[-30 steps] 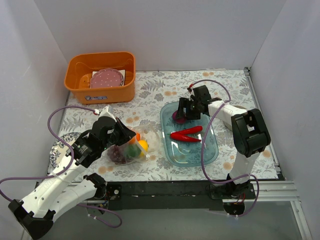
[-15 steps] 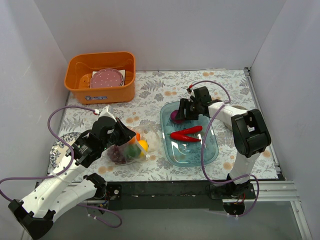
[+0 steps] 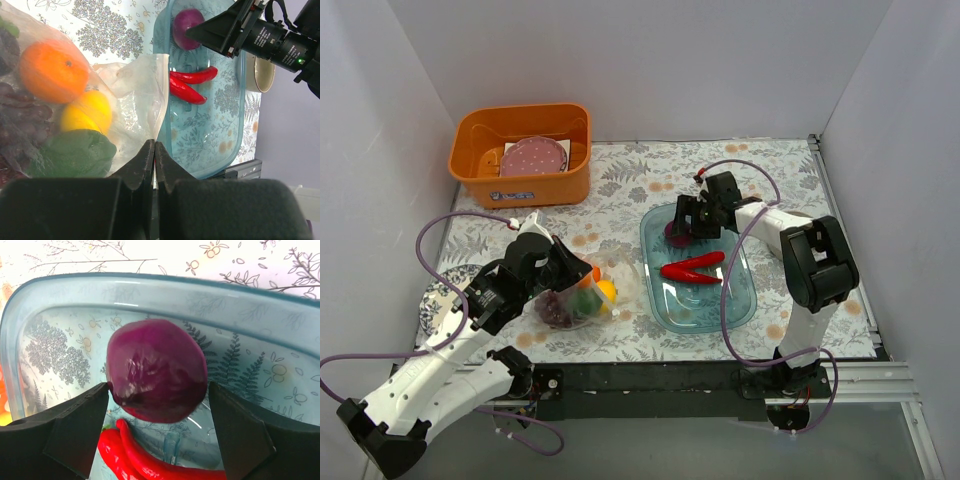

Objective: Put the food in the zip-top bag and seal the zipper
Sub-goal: Pick up the fake fruit from the bin.

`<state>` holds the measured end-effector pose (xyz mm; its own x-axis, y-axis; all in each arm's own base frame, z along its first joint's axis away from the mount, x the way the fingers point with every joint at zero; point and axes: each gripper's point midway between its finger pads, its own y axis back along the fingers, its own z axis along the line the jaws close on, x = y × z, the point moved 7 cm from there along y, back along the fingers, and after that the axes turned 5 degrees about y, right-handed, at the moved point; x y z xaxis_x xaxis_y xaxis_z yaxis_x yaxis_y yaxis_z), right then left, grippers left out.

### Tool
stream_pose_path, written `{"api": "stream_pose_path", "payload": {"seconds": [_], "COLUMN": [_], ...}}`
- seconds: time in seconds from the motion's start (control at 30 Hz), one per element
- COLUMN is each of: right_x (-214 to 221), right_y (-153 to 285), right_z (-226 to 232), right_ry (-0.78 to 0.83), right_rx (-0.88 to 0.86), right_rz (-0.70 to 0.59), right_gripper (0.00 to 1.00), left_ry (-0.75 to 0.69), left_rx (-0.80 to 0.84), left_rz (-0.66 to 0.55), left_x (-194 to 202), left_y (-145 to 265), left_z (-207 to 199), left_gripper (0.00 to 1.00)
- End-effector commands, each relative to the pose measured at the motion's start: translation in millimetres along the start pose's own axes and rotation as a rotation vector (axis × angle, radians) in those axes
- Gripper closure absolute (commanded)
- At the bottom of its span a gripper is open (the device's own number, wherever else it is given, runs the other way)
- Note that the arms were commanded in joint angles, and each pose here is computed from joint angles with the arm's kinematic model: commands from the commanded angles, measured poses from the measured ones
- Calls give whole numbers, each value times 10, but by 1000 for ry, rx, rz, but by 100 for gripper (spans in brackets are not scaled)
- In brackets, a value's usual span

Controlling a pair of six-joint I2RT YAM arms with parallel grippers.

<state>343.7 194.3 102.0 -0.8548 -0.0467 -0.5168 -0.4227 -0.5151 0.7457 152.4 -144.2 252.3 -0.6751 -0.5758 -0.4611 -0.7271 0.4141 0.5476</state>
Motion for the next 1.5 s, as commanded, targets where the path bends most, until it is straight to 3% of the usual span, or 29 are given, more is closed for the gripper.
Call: {"api": "stream_pose_path", "payload": {"seconds": [0.0,0.2,0.4,0.6,1.47], "right_x": [-188,-141,-92,-66,386], "right_y": [-17,-86,-51,77,838], "right_z": [15,-11,-15,-14,393], "right_ry": [4,-5,9,27,69], "right_rx": [4,-2,-8,18,-60], "right_rz": [-52,-34,-42,-55,-125], "right_gripper": [12,13,30,39,45], "left_ry": [-5,-13,-12,-6,-2], "left_rx": [23,18,13,14,36], "left_rz": [1,1,2,3,27], "left_x": [2,-3,6,12,25], "left_y": [25,19,19,17,-48], "left_z": [-24,-24,-4,3,-66], "left_gripper": [100,100,100,100,100]}}
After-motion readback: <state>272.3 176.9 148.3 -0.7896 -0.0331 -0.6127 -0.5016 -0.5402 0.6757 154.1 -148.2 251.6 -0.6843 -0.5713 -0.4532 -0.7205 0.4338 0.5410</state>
